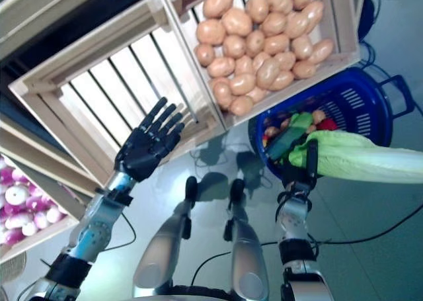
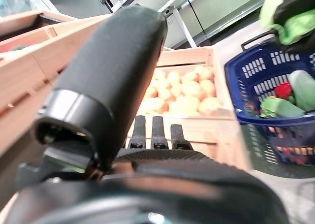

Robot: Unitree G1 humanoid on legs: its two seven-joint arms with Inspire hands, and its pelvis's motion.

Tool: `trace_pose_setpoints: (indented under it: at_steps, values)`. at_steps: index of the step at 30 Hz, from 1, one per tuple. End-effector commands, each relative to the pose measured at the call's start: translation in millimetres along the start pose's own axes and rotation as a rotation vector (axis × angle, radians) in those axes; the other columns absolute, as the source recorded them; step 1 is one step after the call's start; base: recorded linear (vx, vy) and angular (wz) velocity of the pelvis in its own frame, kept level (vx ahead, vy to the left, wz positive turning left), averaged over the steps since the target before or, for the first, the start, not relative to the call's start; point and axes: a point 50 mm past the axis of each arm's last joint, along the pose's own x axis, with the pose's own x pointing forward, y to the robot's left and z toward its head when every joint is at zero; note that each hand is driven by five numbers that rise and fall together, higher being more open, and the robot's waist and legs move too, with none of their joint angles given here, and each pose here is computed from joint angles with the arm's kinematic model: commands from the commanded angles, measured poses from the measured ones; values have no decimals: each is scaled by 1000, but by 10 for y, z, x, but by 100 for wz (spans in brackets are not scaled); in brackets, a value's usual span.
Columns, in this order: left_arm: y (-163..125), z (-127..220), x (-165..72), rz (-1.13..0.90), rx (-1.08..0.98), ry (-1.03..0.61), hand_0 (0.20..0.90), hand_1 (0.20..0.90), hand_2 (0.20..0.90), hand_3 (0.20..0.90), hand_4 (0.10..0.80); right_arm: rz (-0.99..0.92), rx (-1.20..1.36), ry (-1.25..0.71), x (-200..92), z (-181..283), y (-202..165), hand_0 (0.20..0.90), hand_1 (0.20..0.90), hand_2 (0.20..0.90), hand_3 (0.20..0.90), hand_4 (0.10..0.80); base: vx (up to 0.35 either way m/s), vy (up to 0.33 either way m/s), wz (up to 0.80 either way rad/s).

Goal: Put vegetables into the basket

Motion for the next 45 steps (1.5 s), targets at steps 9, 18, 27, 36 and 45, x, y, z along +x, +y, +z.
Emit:
trace_pose_setpoints:
  at_steps: [9, 18, 27, 36, 45]
  values:
    - [-334, 306, 156, -195, -179, -217, 900, 900, 900, 900, 800, 221, -247, -139, 265, 443, 798, 300, 300, 300, 300, 400, -30, 6, 7]
    - [-287, 342, 193, -190, -175, -205, 900, 900, 900, 900, 800, 104, -198, -161, 494, 598, 1006, 300, 300, 300, 300, 400, 18, -107, -5]
    - [-316, 353, 230, -200, -144, -184, 900, 900, 900, 900, 800, 3, -133, -198, 533, 635, 1026, 300, 300, 300, 300, 400, 26, -73, 4]
    - [-354, 370, 239, -234, -115, -160, 900, 900, 900, 900, 800, -18, -135, -205, 562, 705, 1012, 900, 900, 900, 900, 800, 35, -36, -1]
    - [-361, 356, 214, -281, -102, -151, 900, 900, 900, 900, 800, -46, -163, -214, 579, 736, 1080, 900, 900, 900, 900, 800, 7, -20, 6]
